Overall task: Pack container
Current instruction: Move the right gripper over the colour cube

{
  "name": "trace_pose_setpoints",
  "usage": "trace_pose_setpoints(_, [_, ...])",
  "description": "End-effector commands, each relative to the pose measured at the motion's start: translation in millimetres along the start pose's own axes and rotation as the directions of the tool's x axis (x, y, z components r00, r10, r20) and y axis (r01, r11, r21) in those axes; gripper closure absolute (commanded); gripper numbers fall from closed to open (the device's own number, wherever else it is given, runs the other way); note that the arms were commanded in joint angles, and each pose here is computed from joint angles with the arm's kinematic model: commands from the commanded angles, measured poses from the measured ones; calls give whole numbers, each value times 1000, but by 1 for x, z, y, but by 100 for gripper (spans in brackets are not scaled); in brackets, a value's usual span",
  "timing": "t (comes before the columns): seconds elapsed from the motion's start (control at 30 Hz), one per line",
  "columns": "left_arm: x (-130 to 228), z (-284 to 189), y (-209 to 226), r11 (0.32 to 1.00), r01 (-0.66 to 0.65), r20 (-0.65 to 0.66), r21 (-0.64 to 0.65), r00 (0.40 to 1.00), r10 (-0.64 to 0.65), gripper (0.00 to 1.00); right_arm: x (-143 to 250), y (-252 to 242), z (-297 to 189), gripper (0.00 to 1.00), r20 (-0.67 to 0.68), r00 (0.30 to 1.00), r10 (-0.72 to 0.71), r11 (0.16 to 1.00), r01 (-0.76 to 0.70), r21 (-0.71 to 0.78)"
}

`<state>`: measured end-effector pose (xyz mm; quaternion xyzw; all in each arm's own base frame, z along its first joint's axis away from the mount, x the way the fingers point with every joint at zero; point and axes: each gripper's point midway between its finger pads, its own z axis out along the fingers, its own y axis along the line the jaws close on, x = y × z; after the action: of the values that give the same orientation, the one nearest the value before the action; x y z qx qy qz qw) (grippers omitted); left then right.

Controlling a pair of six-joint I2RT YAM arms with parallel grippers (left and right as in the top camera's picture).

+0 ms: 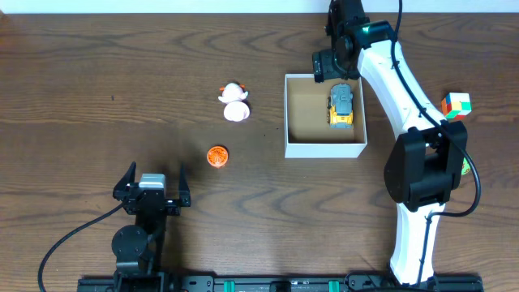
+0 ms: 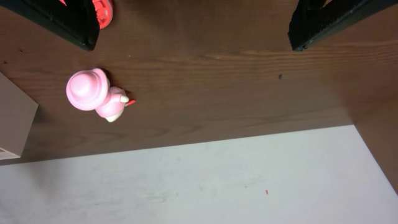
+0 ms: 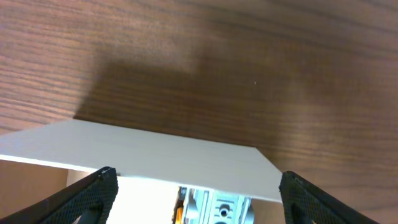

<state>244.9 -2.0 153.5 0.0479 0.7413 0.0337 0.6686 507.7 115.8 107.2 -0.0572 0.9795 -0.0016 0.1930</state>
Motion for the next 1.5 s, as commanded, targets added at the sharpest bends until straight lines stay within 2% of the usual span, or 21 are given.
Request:
trace_pose_setpoints(0.0, [16,1,-3,1000,-7,-48,12,999,8,2,0,-3,7,12,-2,999,-49,999,49,-1])
trace_pose_setpoints(0.23, [16,1,-3,1000,-7,-48,12,999,8,2,-5,3,-1,5,14,995,-95,995,96,-25])
trace_pose_setpoints(0.33, [16,1,-3,1000,-7,-48,12,999,8,2,-15,0,-26,1,35,999,4,1000,-3,-21])
trace_pose_setpoints(0.43, [16,1,-3,1000,-7,-48,12,999,8,2,-22,-10,-61,1,50,995,85,996,-84,-20])
trace_pose_setpoints(0.6, [16,1,-3,1000,-7,-48,12,999,8,2,-15,-57,-115,1,58,987,147,986,-151,75])
trace_pose_setpoints(0.77, [16,1,-3,1000,-7,-48,12,999,8,2,6,-105,-137,1,14,990,141,979,-141,149])
trace_pose_setpoints(0.87, [16,1,-3,1000,-7,-48,12,999,8,2,23,-132,-136,1,-61,994,86,982,-75,172])
trace_pose_setpoints(0.93, [16,1,-3,1000,-7,-48,12,999,8,2,31,-152,-133,7,-97,995,39,983,-21,181])
trace_pose_setpoints(0.97, [16,1,-3,1000,-7,-48,12,999,8,2,35,-162,-132,1,-113,993,26,983,-5,184])
trace_pose_setpoints(1.07, [16,1,-3,1000,-7,-48,12,999,8,2,48,-184,-134,1,-140,988,71,980,-43,192])
trace_pose_setpoints(1.2, [16,1,-3,1000,-8,-48,12,999,8,2,43,-209,-132,1,-97,991,97,973,-74,217])
trace_pose_setpoints(1.33, [16,1,-3,1000,-7,-48,12,999,8,2,35,-237,-124,1,-49,997,66,970,-52,238])
trace_pose_setpoints(1.47, [16,1,-3,1000,-7,-48,12,999,8,2,41,-248,-106,1,-60,998,-3,980,15,198])
